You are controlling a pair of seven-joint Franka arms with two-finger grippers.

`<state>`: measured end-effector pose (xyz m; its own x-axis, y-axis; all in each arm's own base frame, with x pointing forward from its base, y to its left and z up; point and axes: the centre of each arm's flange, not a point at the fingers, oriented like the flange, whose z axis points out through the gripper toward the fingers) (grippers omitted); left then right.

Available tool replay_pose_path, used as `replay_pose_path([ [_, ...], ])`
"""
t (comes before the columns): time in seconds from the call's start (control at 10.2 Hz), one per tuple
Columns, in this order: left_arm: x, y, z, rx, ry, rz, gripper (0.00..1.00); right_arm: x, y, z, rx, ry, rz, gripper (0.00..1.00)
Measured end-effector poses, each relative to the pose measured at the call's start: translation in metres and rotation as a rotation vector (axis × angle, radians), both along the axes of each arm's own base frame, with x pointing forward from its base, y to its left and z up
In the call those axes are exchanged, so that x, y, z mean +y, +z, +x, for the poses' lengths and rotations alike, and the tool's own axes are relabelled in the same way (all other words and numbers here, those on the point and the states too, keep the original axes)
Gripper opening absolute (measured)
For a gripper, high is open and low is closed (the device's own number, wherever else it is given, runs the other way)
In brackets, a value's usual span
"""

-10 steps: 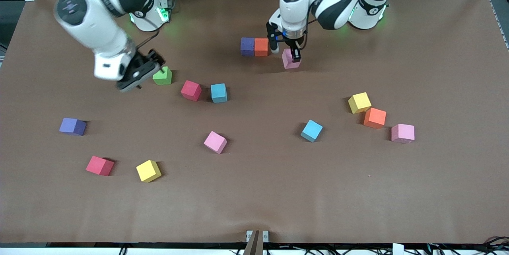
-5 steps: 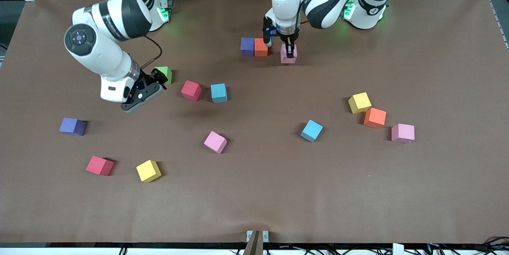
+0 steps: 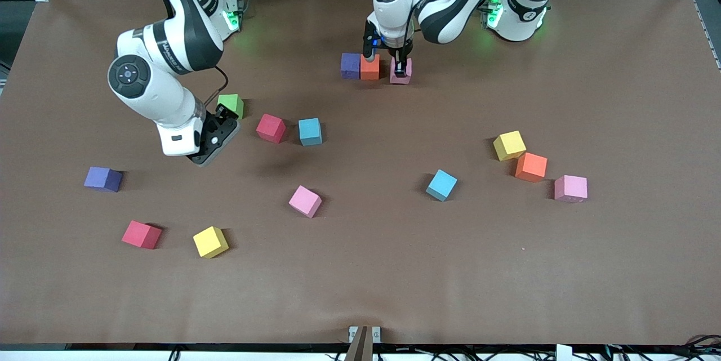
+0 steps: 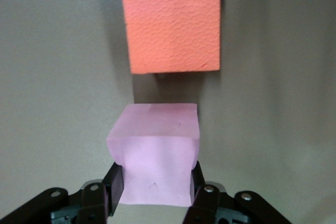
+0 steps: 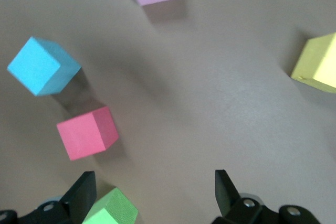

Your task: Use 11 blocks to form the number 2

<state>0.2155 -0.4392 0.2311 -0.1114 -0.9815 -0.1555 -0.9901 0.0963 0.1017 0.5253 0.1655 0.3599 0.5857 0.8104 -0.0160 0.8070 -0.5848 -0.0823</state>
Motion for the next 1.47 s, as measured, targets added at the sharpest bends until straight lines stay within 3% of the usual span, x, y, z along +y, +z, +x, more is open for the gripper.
replay_pose_path([
  [0.39, -0.017, -0.007, -0.009, 0.024, -0.025, -0.009, 0.50, 0.025, -0.033, -0.033, 0.072, 0.106, -0.020, 1.00],
  [0.78, -0.026, -0.013, -0.016, 0.041, -0.040, -0.010, 0.50, 0.055, -0.045, -0.050, 0.067, 0.169, -0.022, 1.00],
  [1.18, -0.028, -0.013, -0.018, 0.038, -0.052, -0.009, 0.51, 0.064, -0.069, -0.063, 0.096, 0.197, -0.036, 1.00],
  [1.27, -0.028, -0.014, -0.017, 0.027, -0.067, -0.005, 0.59, 0.070, -0.074, -0.065, 0.090, 0.209, -0.036, 1.00],
  [1.47, -0.024, -0.018, -0.009, 0.016, -0.059, 0.005, 0.89, 0.082, -0.076, -0.068, 0.070, 0.231, -0.032, 1.00],
])
